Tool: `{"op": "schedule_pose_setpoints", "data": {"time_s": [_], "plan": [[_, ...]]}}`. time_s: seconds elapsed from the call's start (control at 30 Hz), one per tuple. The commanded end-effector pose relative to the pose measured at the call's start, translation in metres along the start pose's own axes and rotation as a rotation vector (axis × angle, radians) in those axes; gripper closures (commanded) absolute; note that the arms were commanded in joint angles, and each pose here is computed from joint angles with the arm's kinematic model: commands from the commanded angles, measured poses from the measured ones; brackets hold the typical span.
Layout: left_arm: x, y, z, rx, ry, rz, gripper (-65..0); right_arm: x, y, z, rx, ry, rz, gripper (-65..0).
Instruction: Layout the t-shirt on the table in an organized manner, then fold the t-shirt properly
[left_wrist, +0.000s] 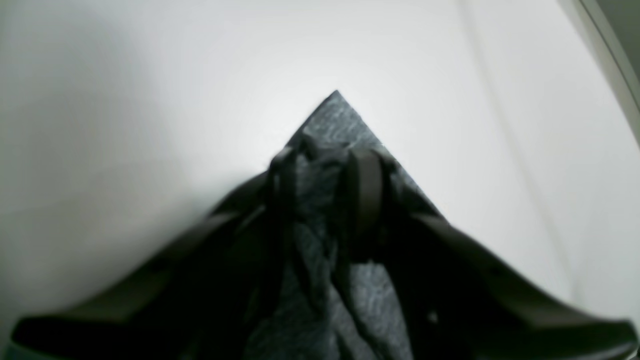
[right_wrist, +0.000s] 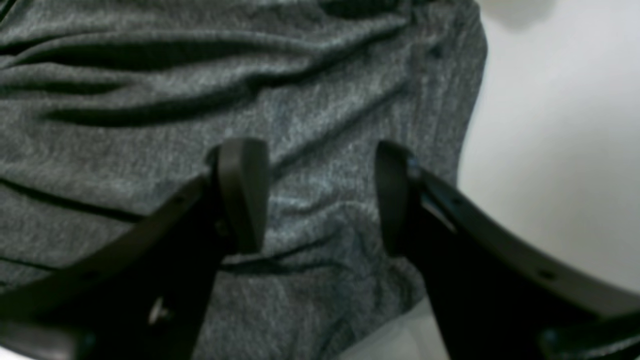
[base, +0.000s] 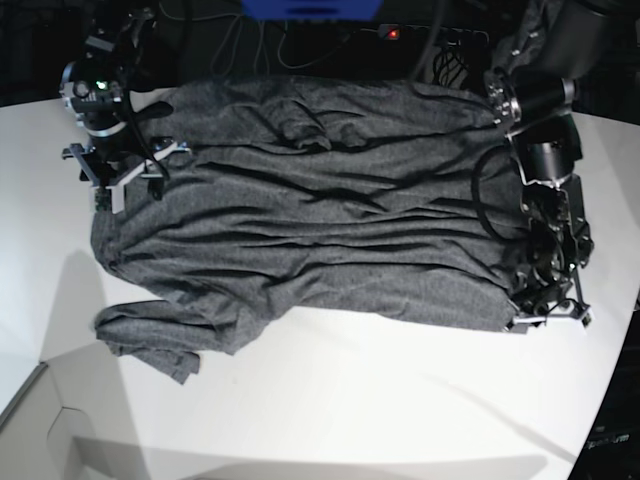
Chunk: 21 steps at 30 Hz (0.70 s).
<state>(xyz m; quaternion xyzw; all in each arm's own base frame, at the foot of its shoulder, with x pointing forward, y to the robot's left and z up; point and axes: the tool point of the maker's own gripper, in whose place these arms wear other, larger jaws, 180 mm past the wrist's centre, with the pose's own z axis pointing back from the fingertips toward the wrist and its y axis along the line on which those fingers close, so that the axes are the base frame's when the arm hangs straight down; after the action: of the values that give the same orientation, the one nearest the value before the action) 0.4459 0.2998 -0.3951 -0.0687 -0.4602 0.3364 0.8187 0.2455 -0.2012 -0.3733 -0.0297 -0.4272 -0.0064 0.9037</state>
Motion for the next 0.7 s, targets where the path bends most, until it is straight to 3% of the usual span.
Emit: {"op": "schedule_pose_setpoints", "data": {"time_s": [0.0, 0.4, 0.47, 0.57, 0.67], "plan": [[0.028, -0.0092, 0.0004, -0.023, -0.065, -0.004, -17.6, 0.0131, -0.0023, 0.0017, -0.005, -0.046, 0.001, -34.0], [0.0249, -0.0077, -0.0005, -0.019, -0.056, -0.002, -17.0, 0.0132, -0.0018, 0.0016, -0.004, -0.046, 0.001, -34.0], [0.0249, -0.0077, -0.0005, -0.019, -0.056, -0.002, -13.6, 0.0132, -0.0018, 0.0016, -0.004, -0.046, 0.001, -34.0], [0.0249, -0.0077, -0.0005, -0.019, -0.056, -0.002, 0.0, 0.0132, -0.0018, 0.0016, -0.004, -0.046, 0.001, -34.0], [0.0246, -0.0077, -0.0005, -0.019, -0.055, -0.002, -0.4, 0.013, -0.0018, 0.0015, -0.004, -0.045, 0.001, -34.0]]}}
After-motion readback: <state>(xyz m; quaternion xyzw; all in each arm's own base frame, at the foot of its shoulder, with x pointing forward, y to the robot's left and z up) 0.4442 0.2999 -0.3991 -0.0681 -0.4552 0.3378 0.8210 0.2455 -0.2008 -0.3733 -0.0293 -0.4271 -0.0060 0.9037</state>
